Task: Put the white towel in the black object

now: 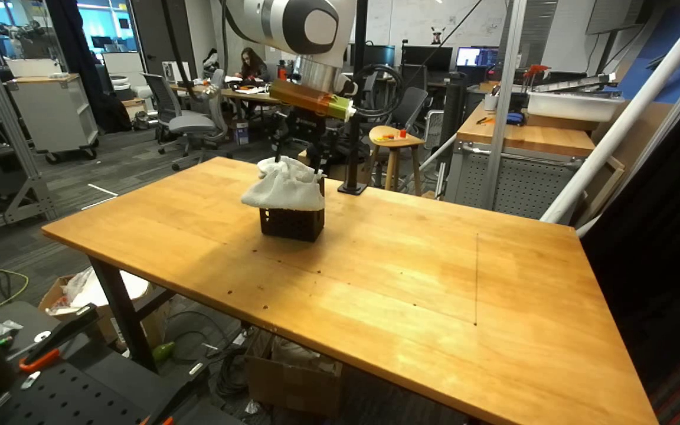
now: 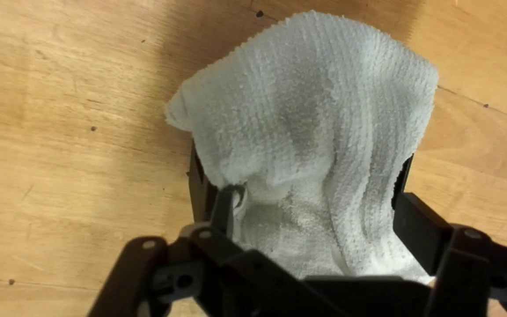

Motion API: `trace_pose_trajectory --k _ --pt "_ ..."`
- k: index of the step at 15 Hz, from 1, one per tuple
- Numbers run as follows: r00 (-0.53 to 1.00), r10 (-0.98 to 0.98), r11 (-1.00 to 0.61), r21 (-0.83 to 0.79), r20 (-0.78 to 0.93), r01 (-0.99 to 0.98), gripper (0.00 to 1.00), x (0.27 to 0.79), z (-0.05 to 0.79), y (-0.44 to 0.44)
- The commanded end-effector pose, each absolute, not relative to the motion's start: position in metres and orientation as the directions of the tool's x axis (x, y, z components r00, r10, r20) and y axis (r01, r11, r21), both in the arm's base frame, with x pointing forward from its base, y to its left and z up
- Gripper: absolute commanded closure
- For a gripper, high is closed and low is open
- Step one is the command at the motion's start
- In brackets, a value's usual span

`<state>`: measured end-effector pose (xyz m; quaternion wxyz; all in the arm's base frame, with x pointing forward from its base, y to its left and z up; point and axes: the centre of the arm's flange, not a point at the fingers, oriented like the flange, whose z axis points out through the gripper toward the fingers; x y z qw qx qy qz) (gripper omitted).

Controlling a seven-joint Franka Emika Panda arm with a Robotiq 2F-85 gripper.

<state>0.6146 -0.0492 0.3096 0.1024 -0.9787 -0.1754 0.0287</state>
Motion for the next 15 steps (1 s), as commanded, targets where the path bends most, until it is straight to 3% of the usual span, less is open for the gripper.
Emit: trace_pose_trajectory --k 1,9,11,15 --pt "0.939 0.343 -0.929 -0.16 -0.031 0.334 0.32 0.616 0.335 -0.051" --pt "0.934 0.357 -0.923 -0.155 -0.011 0.351 0.94 0.629 0.339 -0.043" --pt "0.936 0.353 -0.922 -0.17 0.006 0.349 1.0 0.631 0.336 -0.038" --pt "0.935 0.353 -0.913 -0.211 0.019 0.349 0.98 0.635 0.324 -0.023"
